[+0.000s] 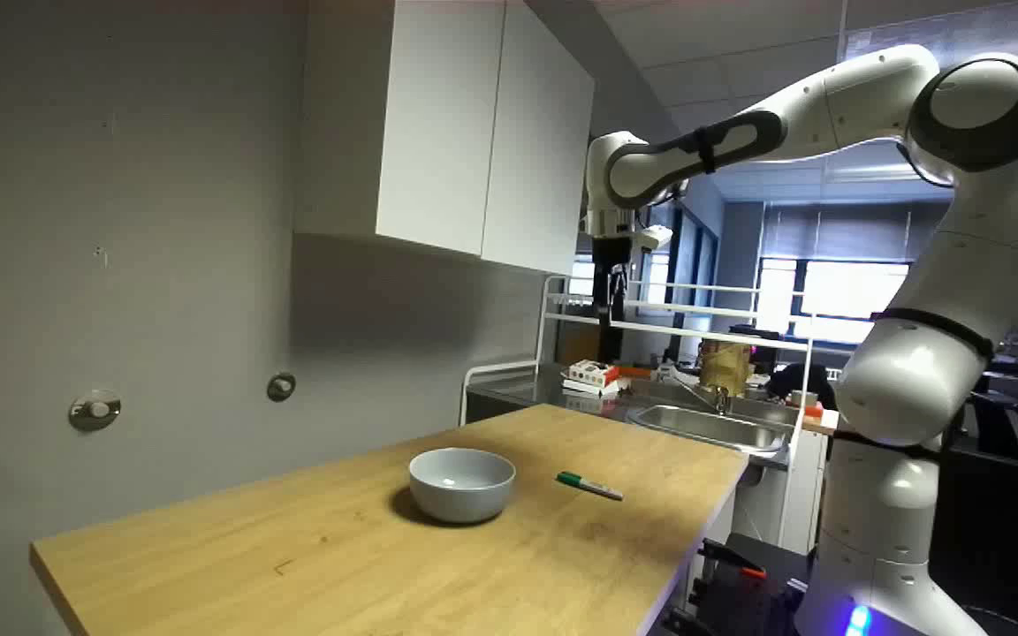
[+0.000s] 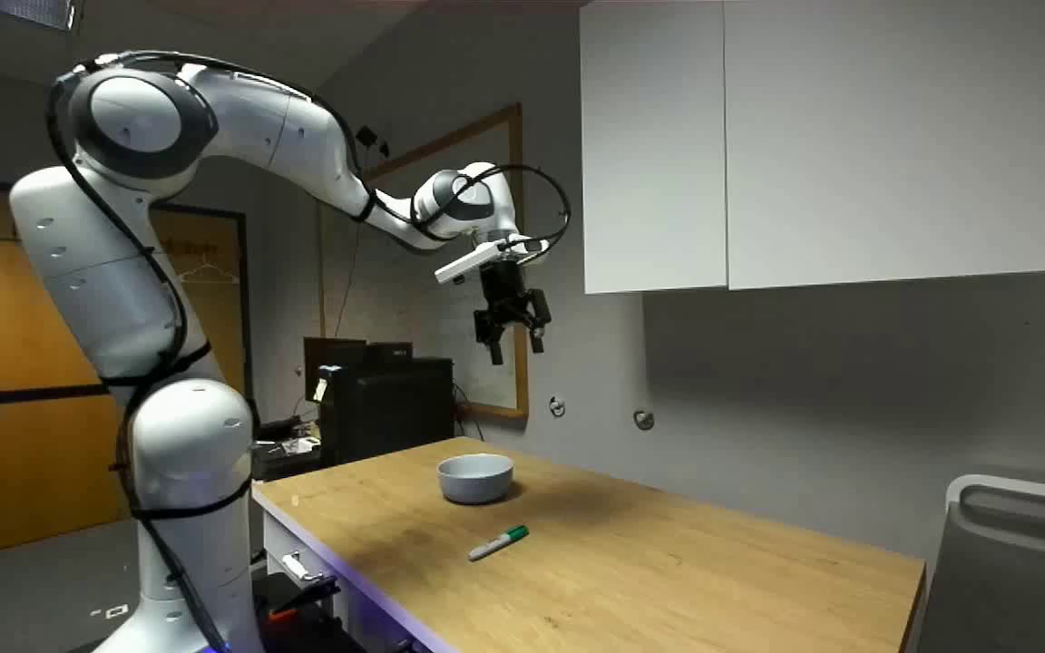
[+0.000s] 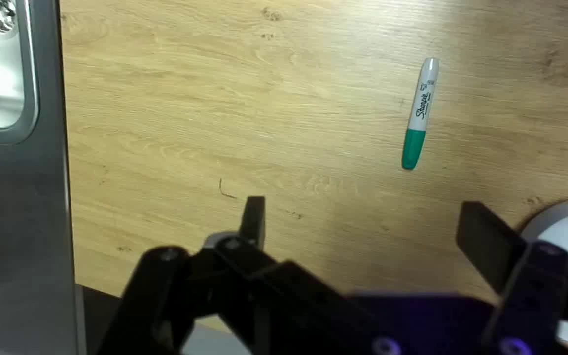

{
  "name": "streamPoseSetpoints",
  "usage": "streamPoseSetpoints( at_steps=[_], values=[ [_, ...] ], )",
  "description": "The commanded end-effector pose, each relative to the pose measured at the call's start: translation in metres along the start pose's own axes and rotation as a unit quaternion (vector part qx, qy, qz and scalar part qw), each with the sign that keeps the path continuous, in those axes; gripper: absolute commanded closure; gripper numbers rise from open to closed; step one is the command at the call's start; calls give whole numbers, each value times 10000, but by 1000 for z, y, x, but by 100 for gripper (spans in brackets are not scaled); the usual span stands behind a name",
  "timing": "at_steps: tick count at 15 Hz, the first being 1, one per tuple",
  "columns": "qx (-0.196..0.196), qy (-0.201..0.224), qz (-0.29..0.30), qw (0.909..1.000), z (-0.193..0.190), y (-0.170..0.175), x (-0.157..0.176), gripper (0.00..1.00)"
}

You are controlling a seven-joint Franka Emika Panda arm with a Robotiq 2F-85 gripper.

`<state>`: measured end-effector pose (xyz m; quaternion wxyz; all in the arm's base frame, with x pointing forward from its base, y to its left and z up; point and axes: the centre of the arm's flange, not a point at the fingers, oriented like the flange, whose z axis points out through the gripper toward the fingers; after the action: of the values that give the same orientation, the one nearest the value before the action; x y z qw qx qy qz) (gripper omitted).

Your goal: Put the marker in the bowl

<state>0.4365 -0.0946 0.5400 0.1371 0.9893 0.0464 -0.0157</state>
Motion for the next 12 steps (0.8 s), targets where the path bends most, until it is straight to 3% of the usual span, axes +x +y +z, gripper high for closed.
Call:
streamPoseSetpoints(
  at_steps=[1,8,12],
  values=[
    [-2,12,4,10000,0,0,0,0],
    [-6,29,9,10000,-2,1,0,0],
    [184,-218,-54,9996,24,-2,37,0]
  ],
)
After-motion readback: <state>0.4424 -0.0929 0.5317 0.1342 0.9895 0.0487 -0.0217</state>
